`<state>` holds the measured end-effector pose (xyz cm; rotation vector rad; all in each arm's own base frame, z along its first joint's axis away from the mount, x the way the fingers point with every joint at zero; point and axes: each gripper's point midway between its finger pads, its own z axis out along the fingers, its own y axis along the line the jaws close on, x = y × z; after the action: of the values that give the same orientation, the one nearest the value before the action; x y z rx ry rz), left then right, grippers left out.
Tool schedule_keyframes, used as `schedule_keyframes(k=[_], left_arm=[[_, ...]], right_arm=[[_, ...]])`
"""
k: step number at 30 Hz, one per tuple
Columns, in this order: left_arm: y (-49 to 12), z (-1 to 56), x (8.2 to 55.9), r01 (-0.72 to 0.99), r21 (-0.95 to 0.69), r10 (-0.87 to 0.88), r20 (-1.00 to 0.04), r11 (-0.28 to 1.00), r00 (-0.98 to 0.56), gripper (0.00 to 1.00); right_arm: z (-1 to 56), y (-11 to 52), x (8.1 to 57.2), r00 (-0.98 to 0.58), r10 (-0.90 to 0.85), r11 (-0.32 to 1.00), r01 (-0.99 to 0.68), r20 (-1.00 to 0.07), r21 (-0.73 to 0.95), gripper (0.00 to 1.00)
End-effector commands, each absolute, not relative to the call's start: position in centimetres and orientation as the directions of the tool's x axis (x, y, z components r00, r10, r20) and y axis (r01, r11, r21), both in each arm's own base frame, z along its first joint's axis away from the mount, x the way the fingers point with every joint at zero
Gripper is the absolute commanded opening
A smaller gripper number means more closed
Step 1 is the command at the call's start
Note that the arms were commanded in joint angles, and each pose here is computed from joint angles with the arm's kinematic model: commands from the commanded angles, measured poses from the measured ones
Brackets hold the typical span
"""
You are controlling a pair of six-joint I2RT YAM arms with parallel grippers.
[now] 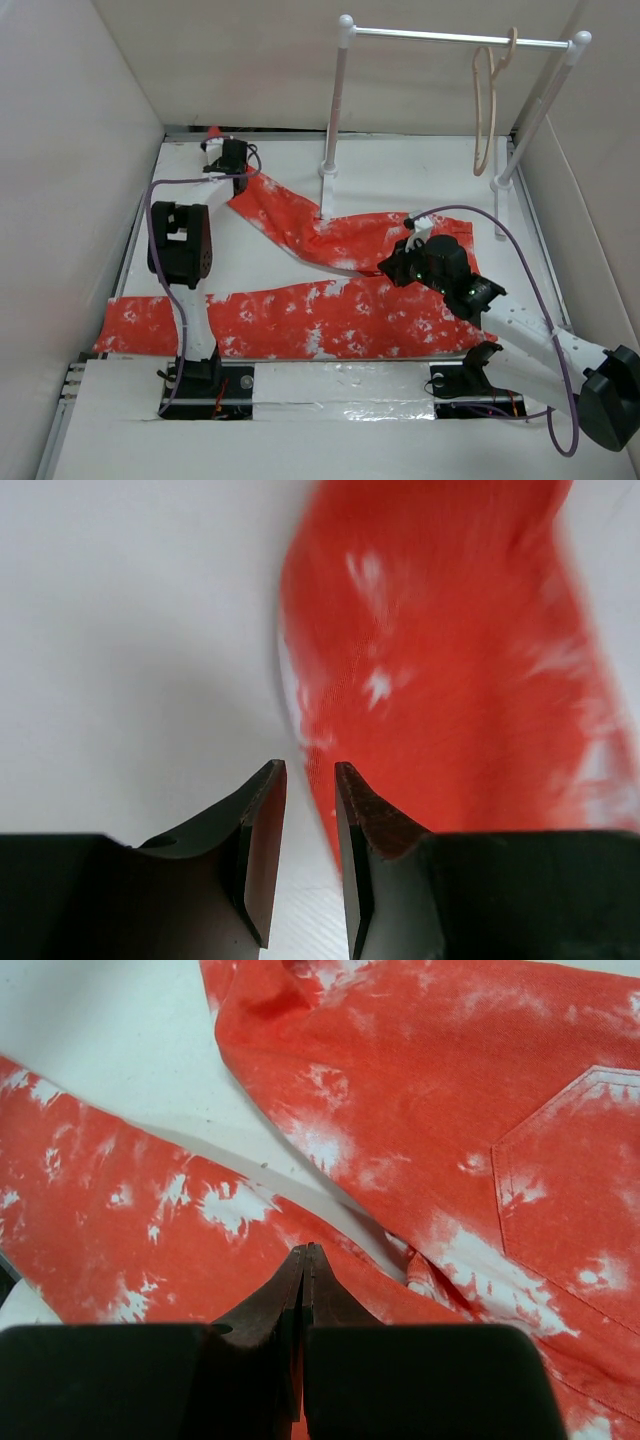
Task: Place the trousers on the hanger
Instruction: Flatten out the trousers at the center of the board.
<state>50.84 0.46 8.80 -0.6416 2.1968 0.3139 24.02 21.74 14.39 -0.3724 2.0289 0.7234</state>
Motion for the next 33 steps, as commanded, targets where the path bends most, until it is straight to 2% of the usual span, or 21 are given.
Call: schedule_keyframes(k=[1,7,8,11,13,20,28,29,31,33], left_arm=[[0.2,9.6,49.3,-0.549,0.096,-0.3,-0.753,0.83,-0.585,0.23],[5.9,10.4,48.5,-0.655,-0.039,-0.452,-0.755,0.755,-0.476,0.18],[6.3,10.8,48.6,-0.649,-0.09,-0.476,-0.756,0.756,-0.449,0.26],[8.3,11.0,48.8,-0.635,-0.202,-0.547,-0.73,0.745,-0.409,0.61],[9.8,10.0,48.9,-0.659,-0.234,-0.595,-0.697,0.715,-0.399,0.63],[8.8,9.1,53.7,-0.555,-0.361,-0.63,-0.645,0.75,-0.432,0.64],[7.6,5.5,57.4,-0.506,-0.414,-0.647,-0.586,0.757,-0.488,0.61],[7.2,4.8,57.8,-0.508,-0.407,-0.644,-0.579,0.759,-0.5,0.55],[7.2,3.6,58.2,-0.519,-0.404,-0.652,-0.565,0.753,-0.506,0.5],[7.3,3.9,58.8,-0.523,-0.41,-0.658,-0.564,0.747,-0.498,0.24]], right_arm=[[17.5,22.1,24.8,-0.469,0.049,0.771,-0.543,-0.882,0.332,0.01],[17.8,21.6,24.5,-0.471,0.036,0.781,-0.538,-0.881,0.319,0.01],[17.7,21.5,24.4,-0.47,0.036,0.78,-0.538,-0.882,0.319,0.01],[17.3,21.7,24.2,-0.478,0.037,0.774,-0.542,-0.878,0.328,0.02],[17.1,21.9,24.1,-0.487,0.039,0.767,-0.545,-0.873,0.338,0.03],[16.1,22.8,23.9,-0.514,0.018,0.764,-0.547,-0.858,0.344,0.03],[15.0,25.7,24.6,-0.541,-0.019,0.75,-0.564,-0.841,0.346,0.03],[14.9,25.7,24.8,-0.543,-0.021,0.756,-0.558,-0.839,0.342,0.03],[15.1,26.4,24.6,-0.538,-0.024,0.749,-0.568,-0.842,0.341,0.02],[15.0,26.4,24.9,-0.539,-0.023,0.756,-0.561,-0.842,0.338,0.02]])
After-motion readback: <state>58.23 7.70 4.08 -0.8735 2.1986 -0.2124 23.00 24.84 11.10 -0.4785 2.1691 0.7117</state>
